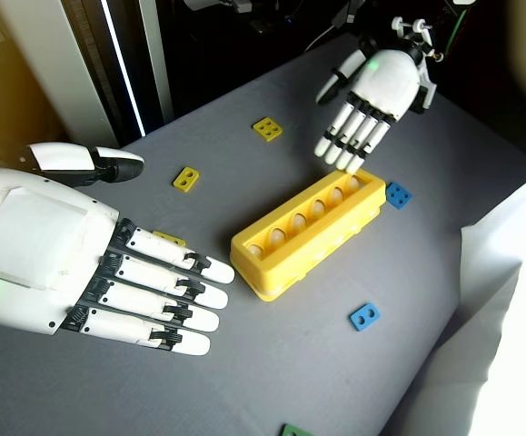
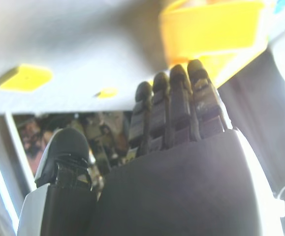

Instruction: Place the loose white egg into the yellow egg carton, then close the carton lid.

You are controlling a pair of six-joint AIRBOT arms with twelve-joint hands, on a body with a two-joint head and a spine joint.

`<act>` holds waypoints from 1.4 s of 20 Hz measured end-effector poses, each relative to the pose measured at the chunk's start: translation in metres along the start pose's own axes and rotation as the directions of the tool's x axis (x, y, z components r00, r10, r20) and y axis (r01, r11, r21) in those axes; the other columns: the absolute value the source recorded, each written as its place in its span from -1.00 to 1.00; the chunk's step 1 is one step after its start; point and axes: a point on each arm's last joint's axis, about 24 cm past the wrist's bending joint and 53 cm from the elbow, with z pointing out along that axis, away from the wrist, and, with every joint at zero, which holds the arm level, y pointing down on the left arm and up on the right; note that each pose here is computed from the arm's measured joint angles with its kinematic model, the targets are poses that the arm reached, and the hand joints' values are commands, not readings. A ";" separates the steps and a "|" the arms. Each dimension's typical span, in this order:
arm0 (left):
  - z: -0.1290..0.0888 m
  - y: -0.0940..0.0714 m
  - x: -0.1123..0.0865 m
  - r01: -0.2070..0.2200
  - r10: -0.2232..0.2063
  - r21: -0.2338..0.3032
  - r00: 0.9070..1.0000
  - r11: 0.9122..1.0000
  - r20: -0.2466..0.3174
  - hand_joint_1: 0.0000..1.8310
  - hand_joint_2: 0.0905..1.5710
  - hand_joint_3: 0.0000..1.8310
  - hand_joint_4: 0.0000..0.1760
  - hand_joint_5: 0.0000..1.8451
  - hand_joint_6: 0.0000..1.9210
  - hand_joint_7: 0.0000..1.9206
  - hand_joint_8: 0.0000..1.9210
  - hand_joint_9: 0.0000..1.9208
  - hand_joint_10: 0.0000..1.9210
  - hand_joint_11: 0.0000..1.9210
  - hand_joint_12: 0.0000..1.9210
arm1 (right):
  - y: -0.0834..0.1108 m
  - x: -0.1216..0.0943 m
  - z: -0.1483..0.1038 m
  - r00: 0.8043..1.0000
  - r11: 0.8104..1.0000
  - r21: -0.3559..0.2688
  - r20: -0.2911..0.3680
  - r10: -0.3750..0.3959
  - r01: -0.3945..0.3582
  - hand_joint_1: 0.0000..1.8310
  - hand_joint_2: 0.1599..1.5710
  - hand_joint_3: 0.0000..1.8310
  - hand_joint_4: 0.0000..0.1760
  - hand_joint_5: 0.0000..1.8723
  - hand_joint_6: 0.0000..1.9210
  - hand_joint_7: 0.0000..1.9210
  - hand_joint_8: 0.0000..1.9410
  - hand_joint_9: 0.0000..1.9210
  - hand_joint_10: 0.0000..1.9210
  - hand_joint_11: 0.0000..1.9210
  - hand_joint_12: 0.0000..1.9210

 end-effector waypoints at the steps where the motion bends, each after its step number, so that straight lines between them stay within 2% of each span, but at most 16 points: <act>1: 0.002 0.002 0.000 -0.007 0.007 -0.006 1.000 1.000 0.001 -1.00 0.75 -1.00 -1.00 -0.82 -0.99 -0.85 -0.99 -0.89 -1.00 -1.00 -0.84 | 0.001 0.000 0.000 1.000 1.000 -0.003 0.000 0.001 -0.001 -0.82 -0.08 -0.99 -1.00 -1.00 -1.00 -1.00 -1.00 -1.00 -1.00 -1.00 -1.00; 2: 0.004 0.004 0.000 -0.016 0.017 -0.016 1.000 1.000 0.001 -1.00 0.74 -1.00 -1.00 -0.78 -1.00 -0.80 -1.00 -0.85 -1.00 -1.00 -0.72 | 0.002 0.000 0.000 1.000 1.000 -0.007 0.001 0.002 -0.002 -0.81 -0.07 -0.99 -1.00 -1.00 -1.00 -1.00 -1.00 -1.00 -1.00 -1.00 -1.00; 5: 0.008 0.005 0.000 -0.011 0.012 -0.017 1.000 1.000 0.006 -1.00 0.75 -1.00 -1.00 -0.77 -1.00 -0.80 -1.00 -0.83 -1.00 -1.00 -0.67 | 0.006 0.001 0.000 1.000 1.000 -0.019 -0.001 0.004 -0.004 -0.80 -0.05 -0.99 -1.00 -1.00 -1.00 -1.00 -1.00 -1.00 -1.00 -1.00 -1.00; 9: 0.007 0.001 -0.002 -0.021 0.021 -0.013 1.000 1.000 0.005 -1.00 0.75 -1.00 -1.00 -0.83 -1.00 -0.86 -1.00 -0.90 -1.00 -1.00 -0.83 | 0.007 0.002 0.000 1.000 1.000 -0.023 -0.001 0.005 -0.005 -0.81 -0.03 -0.99 -1.00 -1.00 -1.00 -1.00 -1.00 -1.00 -1.00 -1.00 -1.00; 11: 0.003 -0.006 -0.002 -0.037 0.037 0.000 0.999 0.999 -0.001 -1.00 0.75 -1.00 -1.00 -0.82 -1.00 -0.85 -0.99 -0.89 -1.00 -1.00 -0.82 | 0.007 0.002 0.000 1.000 1.000 -0.023 -0.001 0.005 -0.005 -0.80 -0.04 -0.99 -1.00 -1.00 -1.00 -1.00 -1.00 -1.00 -1.00 -1.00 -1.00; 12: -0.002 -0.007 -0.003 -0.041 0.041 -0.001 0.999 0.999 0.000 -1.00 0.75 -1.00 -1.00 -0.81 -1.00 -0.83 -1.00 -0.87 -1.00 -1.00 -0.75 | 0.007 0.002 0.000 1.000 1.000 -0.023 -0.001 0.005 -0.005 -0.79 -0.03 -0.99 -1.00 -1.00 -1.00 -1.00 -1.00 -1.00 -1.00 -1.00 -1.00; 13: -0.009 -0.008 -0.005 -0.053 0.053 -0.007 0.999 0.999 0.005 -1.00 0.73 -1.00 -1.00 -0.84 -1.00 -0.86 -1.00 -0.90 -1.00 -1.00 -0.80 | 0.007 0.002 0.000 1.000 1.000 -0.023 -0.001 0.005 -0.005 -0.80 -0.02 -0.99 -1.00 -1.00 -1.00 -1.00 -1.00 -1.00 -1.00 -1.00 -1.00; 17: -0.039 -0.019 -0.007 -0.069 0.069 -0.014 0.998 0.998 0.012 -1.00 0.75 -1.00 -1.00 -0.78 -0.99 -0.81 -0.99 -0.87 -0.99 -1.00 -0.75 | 0.009 0.002 0.000 1.000 1.000 -0.027 -0.002 0.008 -0.008 -0.80 -0.03 -0.99 -1.00 -1.00 -1.00 -1.00 -1.00 -1.00 -1.00 -1.00 -1.00; 19: -0.049 -0.039 -0.003 -0.076 0.076 0.034 0.997 0.997 0.001 -1.00 0.75 -1.00 -1.00 -0.79 -1.00 -0.83 -0.99 -0.88 -1.00 -1.00 -0.81 | 0.010 0.003 0.000 1.000 0.999 -0.030 -0.003 0.010 -0.010 -0.79 -0.03 -1.00 -1.00 -1.00 -1.00 -1.00 -1.00 -1.00 -1.00 -1.00 -1.00; 21: -0.059 -0.055 -0.004 -0.098 0.099 0.071 0.995 0.993 -0.004 -1.00 0.76 -1.00 -1.00 -0.77 -1.00 -0.81 -0.99 -0.85 -0.99 -1.00 -0.71 | 0.009 0.003 0.000 1.000 0.999 -0.029 -0.003 0.012 -0.013 -0.81 -0.03 -1.00 -1.00 -1.00 -1.00 -1.00 -1.00 -1.00 -1.00 -1.00 -1.00; 22: -0.065 -0.061 -0.007 -0.103 0.103 0.080 0.995 0.991 0.003 -1.00 0.76 -1.00 -1.00 -0.80 -1.00 -0.83 -0.99 -0.88 -0.99 -1.00 -0.79 | 0.009 0.003 0.000 1.000 0.999 -0.029 -0.003 0.013 -0.013 -0.83 -0.03 -1.00 -1.00 -1.00 -1.00 -1.00 -1.00 -1.00 -1.00 -1.00 -1.00; 23: -0.073 -0.066 -0.012 -0.099 0.097 0.084 0.995 0.992 0.021 -1.00 0.76 -1.00 -1.00 -0.78 -0.99 -0.82 -0.99 -0.87 -0.99 -1.00 -0.78 | 0.009 0.003 0.000 1.000 1.000 -0.029 -0.003 0.013 -0.013 -0.86 -0.02 -0.99 -1.00 -1.00 -1.00 -1.00 -1.00 -1.00 -1.00 -1.00 -1.00; 24: -0.079 -0.068 -0.015 -0.092 0.091 0.079 0.996 0.993 0.020 -1.00 0.76 -1.00 -1.00 -0.74 -1.00 -0.78 -1.00 -0.83 -1.00 -1.00 -0.68 | 0.009 0.003 0.000 1.000 0.999 -0.029 -0.003 0.012 -0.012 -0.81 -0.03 -1.00 -1.00 -1.00 -1.00 -1.00 -1.00 -1.00 -1.00 -1.00 -1.00; 25: -0.084 -0.069 -0.015 -0.061 0.061 0.079 0.998 0.995 0.009 -1.00 0.75 -1.00 -1.00 -0.75 -1.00 -0.77 -1.00 -0.82 -1.00 -1.00 -0.68 | 0.009 0.003 0.000 1.000 0.999 -0.029 -0.003 0.013 -0.014 -0.82 -0.03 -1.00 -1.00 -1.00 -1.00 -1.00 -1.00 -1.00 -1.00 -1.00 -1.00; 28: -0.088 -0.061 -0.013 -0.048 0.048 0.058 0.999 0.997 0.000 -1.00 0.75 -1.00 -1.00 -0.79 -1.00 -0.82 -1.00 -0.86 -1.00 -1.00 -0.74 | 0.011 0.004 0.000 1.000 0.999 -0.032 -0.005 0.024 -0.024 -0.80 -0.02 -0.99 -1.00 -1.00 -1.00 -1.00 -1.00 -1.00 -1.00 -1.00 -1.00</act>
